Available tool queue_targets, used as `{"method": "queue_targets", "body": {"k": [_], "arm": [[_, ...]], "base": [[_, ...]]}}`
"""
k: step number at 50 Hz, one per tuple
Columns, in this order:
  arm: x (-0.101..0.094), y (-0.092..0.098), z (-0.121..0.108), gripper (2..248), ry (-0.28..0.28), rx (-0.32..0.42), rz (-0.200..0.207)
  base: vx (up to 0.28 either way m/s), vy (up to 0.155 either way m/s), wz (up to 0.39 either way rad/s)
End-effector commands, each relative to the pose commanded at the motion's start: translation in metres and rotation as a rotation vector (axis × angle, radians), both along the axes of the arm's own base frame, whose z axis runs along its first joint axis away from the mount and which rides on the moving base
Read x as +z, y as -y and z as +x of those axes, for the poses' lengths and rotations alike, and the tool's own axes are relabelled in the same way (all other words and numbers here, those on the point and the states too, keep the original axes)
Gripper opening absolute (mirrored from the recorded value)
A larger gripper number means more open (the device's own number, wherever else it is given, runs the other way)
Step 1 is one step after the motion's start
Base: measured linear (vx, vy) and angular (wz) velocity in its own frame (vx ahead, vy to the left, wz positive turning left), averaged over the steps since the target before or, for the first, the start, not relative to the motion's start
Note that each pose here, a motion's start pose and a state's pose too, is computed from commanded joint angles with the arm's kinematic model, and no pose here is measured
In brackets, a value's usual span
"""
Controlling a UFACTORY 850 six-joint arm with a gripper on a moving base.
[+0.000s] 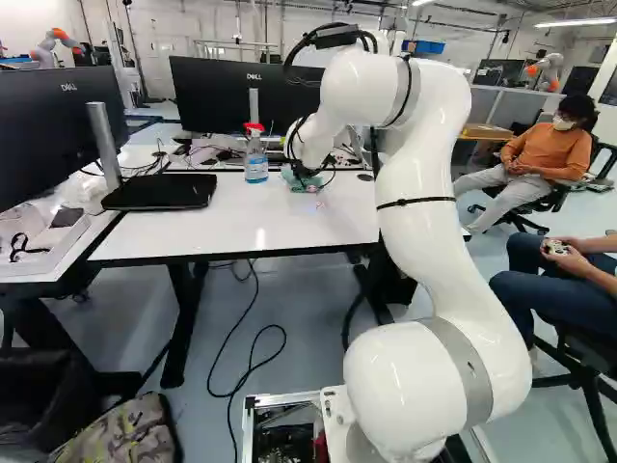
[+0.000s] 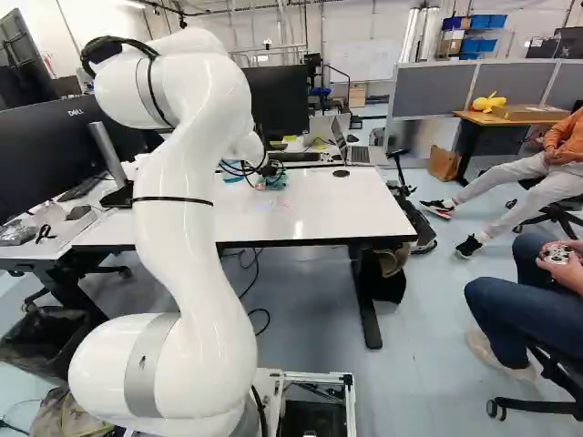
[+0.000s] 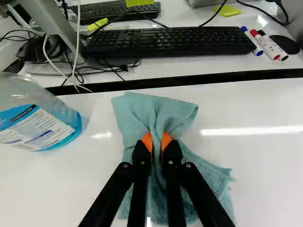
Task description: Clean the table with the green towel
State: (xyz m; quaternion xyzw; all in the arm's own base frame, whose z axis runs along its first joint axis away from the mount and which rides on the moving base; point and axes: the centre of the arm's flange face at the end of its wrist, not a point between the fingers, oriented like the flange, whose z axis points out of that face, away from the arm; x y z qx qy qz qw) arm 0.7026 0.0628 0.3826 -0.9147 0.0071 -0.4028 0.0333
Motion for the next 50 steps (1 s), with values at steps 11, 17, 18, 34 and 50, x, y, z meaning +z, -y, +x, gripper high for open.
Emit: {"method": "queue_targets", "body": {"k": [11, 17, 18, 34, 50], "arm": [[0.003, 0.005, -0.018, 41, -0.017, -0.005, -0.002], [0.004, 0.012, -0.026, 41, -0.025, -0.015, -0.002], [0.004, 0.014, -0.027, 41, -0.026, -0.017, -0.002], [0.005, 0.040, -0.038, 41, -0.036, -0.055, -0.002], [0.004, 0.066, -0.031, 41, -0.031, -0.094, -0.001]], "base": [[0.000, 0.000, 0.000], [0.000, 0.000, 0.000], [0.000, 0.000, 0.000], [0.000, 0.000, 0.000], [0.000, 0.000, 0.000]]}}
